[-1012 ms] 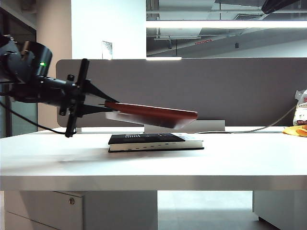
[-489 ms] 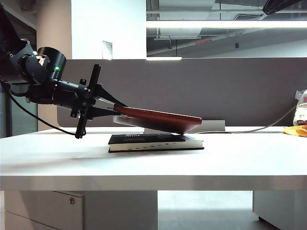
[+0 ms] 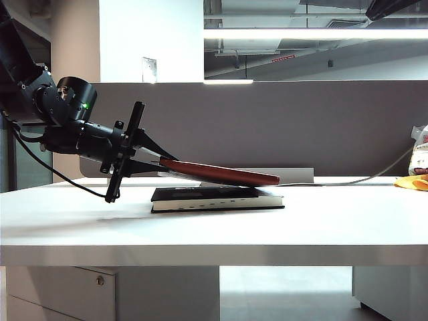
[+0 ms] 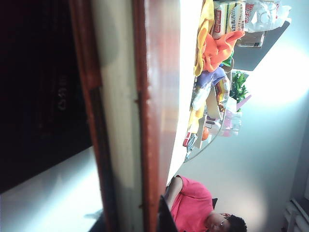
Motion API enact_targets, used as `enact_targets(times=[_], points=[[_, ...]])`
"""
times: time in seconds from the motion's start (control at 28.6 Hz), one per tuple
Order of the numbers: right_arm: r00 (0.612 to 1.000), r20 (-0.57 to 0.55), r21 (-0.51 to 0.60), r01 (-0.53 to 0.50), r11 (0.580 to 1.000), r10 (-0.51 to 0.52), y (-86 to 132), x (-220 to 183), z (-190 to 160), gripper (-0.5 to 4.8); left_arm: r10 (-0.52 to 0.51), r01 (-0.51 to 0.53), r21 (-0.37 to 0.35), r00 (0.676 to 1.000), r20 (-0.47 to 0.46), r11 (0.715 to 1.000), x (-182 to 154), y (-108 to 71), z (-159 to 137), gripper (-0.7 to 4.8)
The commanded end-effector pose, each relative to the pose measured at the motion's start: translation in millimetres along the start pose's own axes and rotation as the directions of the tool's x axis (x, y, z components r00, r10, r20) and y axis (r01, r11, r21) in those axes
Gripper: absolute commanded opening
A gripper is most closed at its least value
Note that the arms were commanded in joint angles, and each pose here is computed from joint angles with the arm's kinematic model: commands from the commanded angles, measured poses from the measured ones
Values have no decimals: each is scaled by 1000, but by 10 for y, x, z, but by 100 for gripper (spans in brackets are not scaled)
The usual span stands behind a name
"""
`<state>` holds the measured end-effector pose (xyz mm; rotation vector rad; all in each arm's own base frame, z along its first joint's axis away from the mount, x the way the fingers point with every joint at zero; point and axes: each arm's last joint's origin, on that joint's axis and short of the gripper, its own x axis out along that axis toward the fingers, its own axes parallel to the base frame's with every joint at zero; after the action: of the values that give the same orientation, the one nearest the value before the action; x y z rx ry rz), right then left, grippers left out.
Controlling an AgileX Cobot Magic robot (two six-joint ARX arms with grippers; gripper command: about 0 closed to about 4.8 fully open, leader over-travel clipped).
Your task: Pick up the red book and place it on top of the black book.
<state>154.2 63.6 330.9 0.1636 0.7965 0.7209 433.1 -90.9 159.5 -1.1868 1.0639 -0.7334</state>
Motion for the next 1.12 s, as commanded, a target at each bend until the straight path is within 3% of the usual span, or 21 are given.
enact_targets(times=[0.03,0.17,0.28,0.35,0.49,0.59,0.84,1.01,1.12], points=[[1000,12,-9,-2,1000,2,9,-11,15,0,-7,5,52,999,41,999,-9,-63,32,-6],[1000,1,-3,-1,1000,1,8,-11,2,-1,-10,8,56,999,43,998,-9,-84,47,63],[1000,1,-3,-1,1000,1,8,-11,2,0,-7,5,54,999,44,999,-9,-81,46,69],[1000,1,-3,-1,1000,1,8,-11,2,0,-7,4,56,999,45,998,-9,-80,46,131],[1000,0,-3,-1,1000,1,7,-11,2,-1,-4,1,57,999,52,998,-12,-79,50,141],[1000,0,-3,-1,1000,1,8,-11,2,0,4,-8,56,997,74,998,-22,-74,62,220],[1000,0,-3,-3,1000,3,8,-11,2,0,14,-18,108,999,38,994,-20,-53,44,219],[1000,0,-2,-3,1000,3,9,-11,2,0,105,-109,142,994,35,984,-27,-117,81,187],[1000,0,-2,-3,1000,3,8,-11,1,0,205,-213,198,977,58,957,-47,-235,126,169]])
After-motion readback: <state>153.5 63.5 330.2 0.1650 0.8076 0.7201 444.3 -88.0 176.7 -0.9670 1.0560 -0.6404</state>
